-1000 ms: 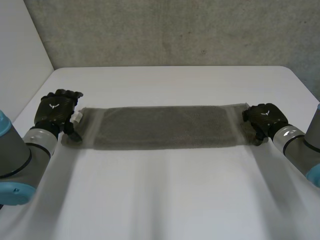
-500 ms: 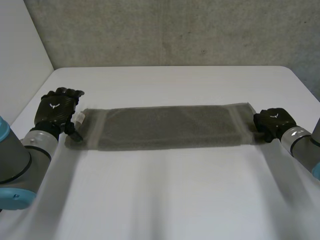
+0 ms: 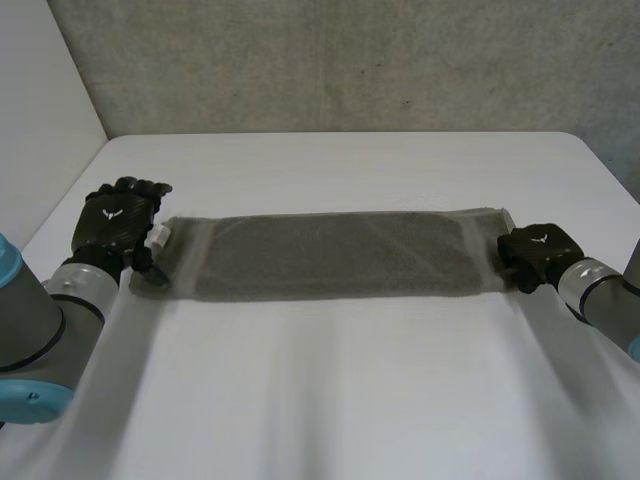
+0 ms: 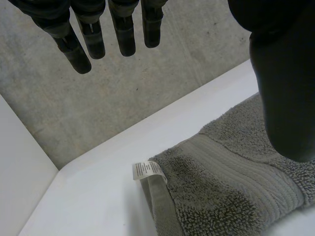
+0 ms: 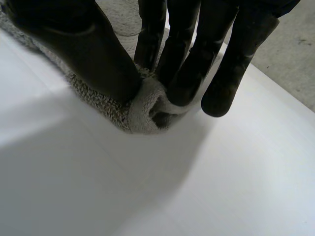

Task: Fold the towel.

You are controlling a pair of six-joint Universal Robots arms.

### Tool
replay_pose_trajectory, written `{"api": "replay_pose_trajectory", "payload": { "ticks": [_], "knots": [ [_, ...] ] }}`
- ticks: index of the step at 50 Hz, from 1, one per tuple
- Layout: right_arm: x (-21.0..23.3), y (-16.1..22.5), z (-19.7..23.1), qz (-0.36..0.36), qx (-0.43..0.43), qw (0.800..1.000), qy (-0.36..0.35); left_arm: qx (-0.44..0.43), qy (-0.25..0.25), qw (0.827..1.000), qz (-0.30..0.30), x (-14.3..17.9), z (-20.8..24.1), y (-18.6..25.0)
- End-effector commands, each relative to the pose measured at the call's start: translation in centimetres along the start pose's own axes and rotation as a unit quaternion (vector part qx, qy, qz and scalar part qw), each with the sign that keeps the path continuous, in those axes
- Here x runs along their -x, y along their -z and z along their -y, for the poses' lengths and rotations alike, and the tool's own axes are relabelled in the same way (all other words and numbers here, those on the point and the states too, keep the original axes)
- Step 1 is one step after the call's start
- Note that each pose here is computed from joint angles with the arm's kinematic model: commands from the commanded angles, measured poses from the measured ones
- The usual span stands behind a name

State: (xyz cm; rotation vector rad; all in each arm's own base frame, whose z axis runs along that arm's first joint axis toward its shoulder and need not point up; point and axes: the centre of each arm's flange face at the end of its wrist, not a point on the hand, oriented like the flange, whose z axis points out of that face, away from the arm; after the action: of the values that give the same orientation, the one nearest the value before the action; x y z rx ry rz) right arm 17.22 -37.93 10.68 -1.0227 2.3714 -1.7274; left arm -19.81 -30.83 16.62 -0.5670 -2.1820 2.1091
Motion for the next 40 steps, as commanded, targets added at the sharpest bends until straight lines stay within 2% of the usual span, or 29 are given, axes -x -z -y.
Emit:
{"api": "replay_pose_trajectory", "payload": {
  "ticks": [1, 4, 6, 9, 11, 17, 19, 20, 22, 23, 25, 26, 27, 28, 30, 31, 33, 34, 35, 36, 38, 40],
  "knots": [
    [-1.2, -0.3, 0.2, -0.019, -0.003, 1.0, 0.001, 0.0, 0.0, 1.0, -0.002, -0.1, 0.0, 0.1],
    [-3.7, -0.1, -0.3, -0.05, 0.003, 0.999, -0.003, -0.001, 0.0, 1.0, -0.002, -0.1, 0.0, 0.1],
    [-7.0, 0.5, -0.5, -0.085, 0.004, 0.996, -0.008, -0.001, 0.0, 1.0, -0.001, -0.1, 0.1, 0.1],
    [-8.8, 0.9, -0.3, -0.105, 0.001, 0.994, -0.005, -0.003, 0.0, 1.0, 0.0, 0.0, 0.3, 0.1],
    [-11.4, 1.5, 0.5, -0.137, -0.008, 0.99, 0.018, -0.007, -0.001, 1.0, 0.001, 0.0, 0.6, 0.1],
    [-12.4, 2.0, 3.6, -0.154, -0.031, 0.985, 0.077, -0.017, -0.002, 1.0, 0.0, -0.1, 1.3, 0.3],
    [-9.6, 2.0, 8.1, -0.134, -0.08, 0.982, 0.105, -0.021, -0.003, 1.0, -0.003, -0.3, 1.5, 0.4],
    [-9.6, 2.0, 8.1, -0.134, -0.08, 0.982, 0.105, -0.021, -0.003, 1.0, -0.003, -0.3, 1.5, 0.4],
    [-4.8, 2.1, 12.7, -0.098, -0.139, 0.977, 0.126, -0.024, -0.002, 1.0, -0.004, -0.4, 1.8, 0.5],
    [-4.8, 2.1, 12.7, -0.098, -0.14, 0.977, 0.126, -0.024, -0.002, 1.0, -0.004, -0.4, 1.8, 0.5],
    [1.0, 2.3, 15.9, -0.048, -0.189, 0.97, 0.144, -0.026, -0.003, 1.0, -0.003, -0.4, 1.9, 0.6],
    [1.0, 2.4, 16.0, -0.047, -0.189, 0.97, 0.144, -0.027, -0.003, 1.0, -0.003, -0.4, 1.9, 0.6],
    [4.4, 2.8, 17.4, -0.019, -0.214, 0.965, 0.153, -0.025, -0.003, 1.0, -0.004, -0.4, 1.8, 0.7],
    [4.4, 2.8, 17.4, -0.018, -0.214, 0.964, 0.153, -0.025, -0.003, 1.0, -0.004, -0.4, 1.8, 0.7],
    [11.3, 3.4, 18.7, 0.043, -0.253, 0.952, 0.167, -0.025, -0.003, 1.0, -0.005, -0.5, 1.8, 0.8],
    [11.4, 3.4, 18.7, 0.043, -0.253, 0.952, 0.167, -0.025, -0.003, 1.0, -0.005, -0.5, 1.8, 0.8],
    [17.1, 4.1, 18.7, 0.094, -0.275, 0.94, 0.175, -0.024, -0.003, 1.0, -0.006, -0.6, 1.7, 0.8],
    [17.1, 4.1, 18.7, 0.095, -0.276, 0.94, 0.175, -0.024, -0.003, 1.0, -0.006, -0.6, 1.7, 0.8],
    [19.6, 4.5, 18.5, 0.116, -0.285, 0.934, 0.181, -0.024, -0.003, 1.0, -0.008, -0.7, 1.7, 0.8],
    [19.7, 4.5, 18.5, 0.117, -0.285, 0.934, 0.181, -0.024, -0.003, 1.0, -0.008, -0.7, 1.7, 0.8],
    [24.0, 4.8, 17.3, 0.154, -0.294, 0.924, 0.19, -0.024, -0.003, 1.0, -0.011, -0.9, 1.8, 0.9],
    [25.7, 4.7, 16.6, 0.168, -0.295, 0.92, 0.194, -0.024, -0.003, 1.0, -0.011, -0.9, 1.7, 0.9]
  ]
}}
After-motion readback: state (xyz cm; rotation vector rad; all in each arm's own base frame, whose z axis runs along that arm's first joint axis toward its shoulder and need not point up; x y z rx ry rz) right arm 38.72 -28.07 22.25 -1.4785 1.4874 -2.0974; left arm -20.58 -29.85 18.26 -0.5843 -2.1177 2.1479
